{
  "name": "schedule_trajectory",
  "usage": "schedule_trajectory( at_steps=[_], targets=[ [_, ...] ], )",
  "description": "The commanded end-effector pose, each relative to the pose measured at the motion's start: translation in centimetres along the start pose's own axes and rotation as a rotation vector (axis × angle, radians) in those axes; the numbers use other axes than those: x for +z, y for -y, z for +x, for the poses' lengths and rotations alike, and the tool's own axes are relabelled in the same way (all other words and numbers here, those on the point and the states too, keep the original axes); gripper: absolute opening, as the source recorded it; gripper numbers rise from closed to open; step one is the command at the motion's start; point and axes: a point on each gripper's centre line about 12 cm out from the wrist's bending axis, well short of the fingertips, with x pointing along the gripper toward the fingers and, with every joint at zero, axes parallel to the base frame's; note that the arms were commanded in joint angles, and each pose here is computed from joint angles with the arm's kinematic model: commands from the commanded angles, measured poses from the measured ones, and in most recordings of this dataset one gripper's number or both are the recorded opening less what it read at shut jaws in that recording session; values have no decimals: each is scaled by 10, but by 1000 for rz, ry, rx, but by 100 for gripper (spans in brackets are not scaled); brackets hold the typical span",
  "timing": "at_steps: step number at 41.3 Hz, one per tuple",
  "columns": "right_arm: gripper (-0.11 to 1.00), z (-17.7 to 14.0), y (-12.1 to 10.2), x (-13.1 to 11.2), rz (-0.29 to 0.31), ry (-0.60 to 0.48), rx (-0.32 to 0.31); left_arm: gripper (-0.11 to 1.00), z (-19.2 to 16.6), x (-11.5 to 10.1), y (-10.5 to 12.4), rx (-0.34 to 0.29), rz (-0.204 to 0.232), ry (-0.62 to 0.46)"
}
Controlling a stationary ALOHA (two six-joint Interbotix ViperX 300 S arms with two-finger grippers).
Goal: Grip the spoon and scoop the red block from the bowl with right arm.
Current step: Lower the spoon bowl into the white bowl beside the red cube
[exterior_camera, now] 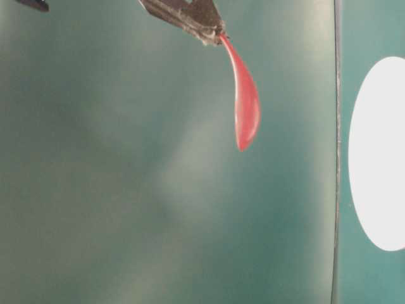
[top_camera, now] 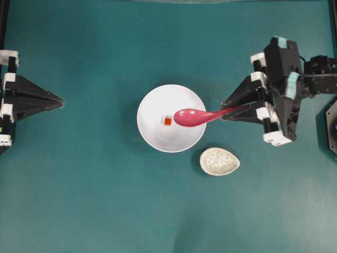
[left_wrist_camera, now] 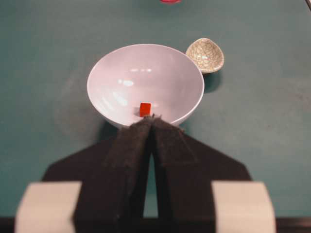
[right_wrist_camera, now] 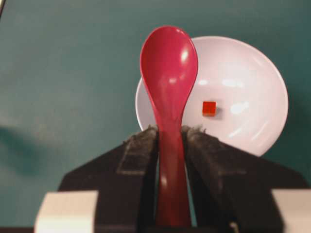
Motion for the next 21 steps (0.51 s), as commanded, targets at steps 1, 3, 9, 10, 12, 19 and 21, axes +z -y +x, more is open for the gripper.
schedule_trajectory(
  at_steps=[1, 3, 9, 10, 12, 19, 21],
  targets=[
    [25, -3, 0, 16, -22, 4, 9, 0, 0, 9, 0, 1, -3, 23],
    [25, -1, 0, 17, -49, -20, 12, 0, 0, 9, 0, 1, -2, 23],
    [25, 6, 2, 20, -122, -101, 14, 0, 0, 9, 0, 1, -2, 26],
    [25, 8, 3, 21, -124, -115, 14, 0, 0, 9, 0, 1, -3, 26],
    [25, 11, 5, 22, -118, -141, 11, 0, 0, 9, 0, 1, -2, 26],
    [25, 21, 8, 22, -61, -235, 1, 0, 0, 9, 0, 1, -3, 29],
    [25, 23, 10, 22, -36, -269, -6, 0, 0, 9, 0, 1, -2, 29]
  ],
)
